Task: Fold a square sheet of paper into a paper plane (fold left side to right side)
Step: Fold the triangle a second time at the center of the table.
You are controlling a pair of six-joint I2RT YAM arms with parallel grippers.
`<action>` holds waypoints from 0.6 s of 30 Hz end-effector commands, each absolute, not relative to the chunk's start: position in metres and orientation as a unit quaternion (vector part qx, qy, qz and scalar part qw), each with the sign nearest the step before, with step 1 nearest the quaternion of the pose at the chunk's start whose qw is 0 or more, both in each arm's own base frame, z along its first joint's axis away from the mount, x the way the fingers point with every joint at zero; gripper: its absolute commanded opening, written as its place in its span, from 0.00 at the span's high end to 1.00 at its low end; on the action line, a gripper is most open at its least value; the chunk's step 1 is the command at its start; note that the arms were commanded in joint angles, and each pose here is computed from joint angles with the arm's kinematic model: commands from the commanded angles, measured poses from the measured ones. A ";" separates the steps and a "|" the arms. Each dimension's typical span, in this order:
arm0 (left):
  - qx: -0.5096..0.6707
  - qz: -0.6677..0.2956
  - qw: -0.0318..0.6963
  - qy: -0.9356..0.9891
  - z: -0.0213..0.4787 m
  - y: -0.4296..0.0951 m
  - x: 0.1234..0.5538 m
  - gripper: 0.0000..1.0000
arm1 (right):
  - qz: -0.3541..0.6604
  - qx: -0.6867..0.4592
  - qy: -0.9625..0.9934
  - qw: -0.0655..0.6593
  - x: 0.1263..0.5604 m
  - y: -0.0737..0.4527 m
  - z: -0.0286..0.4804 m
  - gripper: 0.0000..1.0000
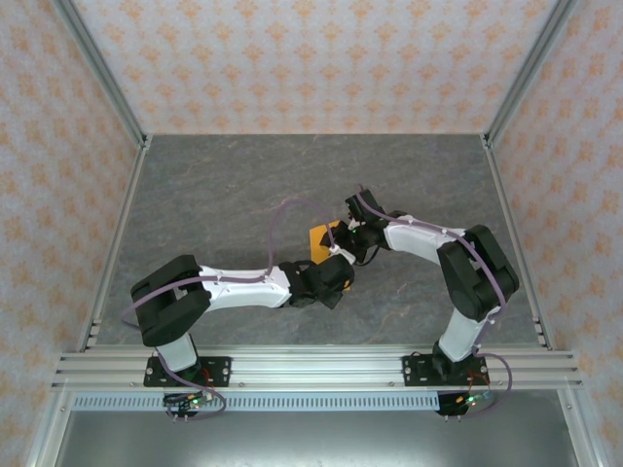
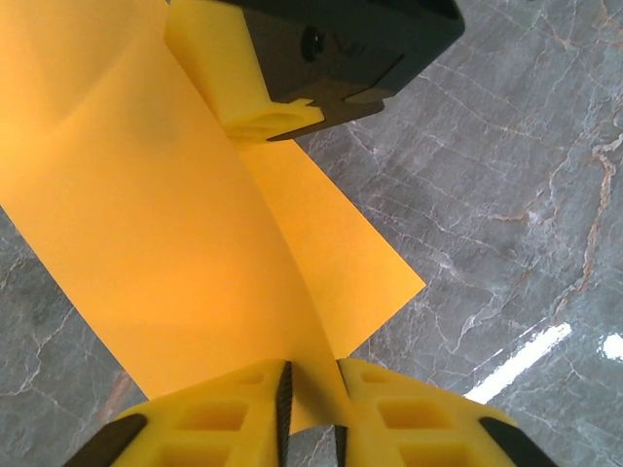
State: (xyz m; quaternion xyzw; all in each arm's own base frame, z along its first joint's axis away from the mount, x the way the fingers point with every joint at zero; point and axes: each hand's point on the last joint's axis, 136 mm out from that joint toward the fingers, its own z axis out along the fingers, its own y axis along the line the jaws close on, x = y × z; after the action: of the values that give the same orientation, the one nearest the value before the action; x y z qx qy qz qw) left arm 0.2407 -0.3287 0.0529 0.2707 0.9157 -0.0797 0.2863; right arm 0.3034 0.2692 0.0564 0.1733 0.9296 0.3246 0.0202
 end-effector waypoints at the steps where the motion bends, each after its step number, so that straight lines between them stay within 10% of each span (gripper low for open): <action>1: 0.267 -0.070 0.306 0.911 0.064 -0.328 0.246 0.83 | 0.313 0.164 0.935 0.038 0.310 0.268 0.065 0.52; 18: 0.219 -0.158 0.275 0.923 0.061 -0.317 0.245 0.98 | 0.277 0.142 0.934 0.173 0.338 0.222 0.130 0.28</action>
State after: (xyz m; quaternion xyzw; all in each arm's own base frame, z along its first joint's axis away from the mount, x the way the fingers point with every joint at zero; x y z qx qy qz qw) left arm 0.2428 -0.3128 0.0492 0.2409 0.9259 -0.1126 0.2685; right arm 0.3350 0.2395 0.1106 0.1489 0.9327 0.3024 0.1280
